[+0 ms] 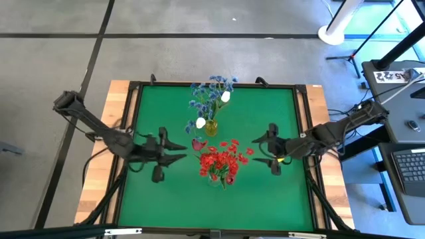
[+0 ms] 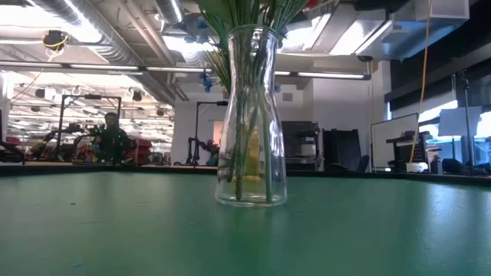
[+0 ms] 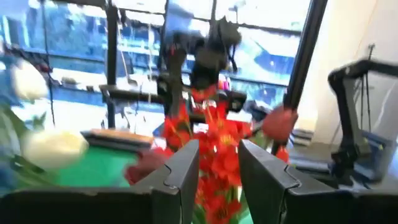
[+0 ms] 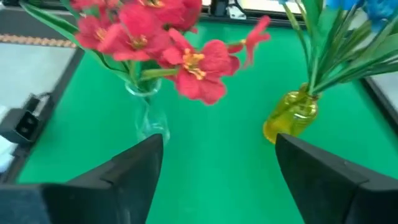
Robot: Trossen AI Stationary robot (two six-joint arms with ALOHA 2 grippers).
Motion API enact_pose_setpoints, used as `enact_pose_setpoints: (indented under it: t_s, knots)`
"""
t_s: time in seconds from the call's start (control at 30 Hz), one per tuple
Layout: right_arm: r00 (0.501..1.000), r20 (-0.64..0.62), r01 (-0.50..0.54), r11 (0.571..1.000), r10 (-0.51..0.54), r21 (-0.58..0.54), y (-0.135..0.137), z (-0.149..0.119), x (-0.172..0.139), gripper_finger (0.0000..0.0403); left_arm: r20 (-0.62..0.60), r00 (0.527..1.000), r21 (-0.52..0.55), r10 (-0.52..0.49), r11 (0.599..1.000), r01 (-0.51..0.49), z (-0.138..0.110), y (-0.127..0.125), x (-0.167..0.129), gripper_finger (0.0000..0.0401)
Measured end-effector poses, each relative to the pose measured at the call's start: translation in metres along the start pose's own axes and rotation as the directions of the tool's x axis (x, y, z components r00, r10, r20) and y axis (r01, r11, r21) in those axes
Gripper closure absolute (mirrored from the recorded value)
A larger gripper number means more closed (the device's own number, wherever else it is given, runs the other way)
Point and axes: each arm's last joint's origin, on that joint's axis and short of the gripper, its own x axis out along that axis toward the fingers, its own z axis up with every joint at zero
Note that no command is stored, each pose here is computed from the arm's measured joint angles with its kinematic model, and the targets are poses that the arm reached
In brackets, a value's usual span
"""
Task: Sort flowers into vase by color
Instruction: Return to Home Position
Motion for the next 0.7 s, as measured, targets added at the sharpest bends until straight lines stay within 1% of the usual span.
enact_pose_setpoints:
  t_s: [0.1, 0.2, 0.3, 0.37, 0.47, 0.57, 0.63, 0.7]
  knots:
    - [1.0, 0.004, 0.014, 0.999, -0.014, -0.031, -0.002, -0.001, -0.003, 0.011, 0.032, 0.999, 0.029, 0.021, 0.999, -0.022, 0.015, 0.005, -0.015, 0.0294]
    - [0.999, 0.023, 0.035, 0.997, -0.033, -0.066, -0.002, -0.001, -0.002, 0.0131, 0.053, 0.998, 0.055, 0.015, 0.998, -0.018, 0.028, 0.012, -0.029, 0.0294]
    - [0.994, 0.108, 0.018, 0.993, -0.006, -0.119, -0.002, -0.009, 0.002, 0.0154, 0.063, 0.998, 0.058, 0.005, 0.998, -0.009, 0.037, 0.02, -0.041, 0.03]
    - [0.979, 0.197, -0.016, 0.992, 0.041, -0.126, -0.005, -0.015, -0.002, 0.0171, 0.068, 0.998, 0.052, 0.004, 0.999, -0.007, 0.041, 0.025, -0.047, 0.0313]
    - [0.952, 0.302, -0.014, 0.993, 0.05, -0.118, -0.016, -0.033, -0.006, 0.0194, 0.067, 0.998, 0.054, 0.003, 0.999, -0.007, 0.045, 0.031, -0.054, 0.034]
    - [0.91, 0.413, -0.011, 0.996, 0.046, -0.088, -0.031, -0.053, -0.009, 0.0215, 0.059, 0.998, 0.088, 0.024, 0.996, -0.029, 0.039, 0.037, -0.054, 0.0371]
    - [0.866, 0.499, -0.007, 0.998, 0.034, -0.055, -0.041, -0.063, -0.012, 0.0227, 0.046, 0.997, 0.102, 0.065, 0.992, -0.07, 0.029, 0.044, -0.051, 0.0391]
    - [0.846, 0.532, 0.0, 0.999, 0.021, -0.04, -0.051, -0.077, -0.011, 0.0238, 0.039, 0.995, 0.097, 0.088, 0.991, -0.091, 0.018, 0.053, -0.047, 0.0397]
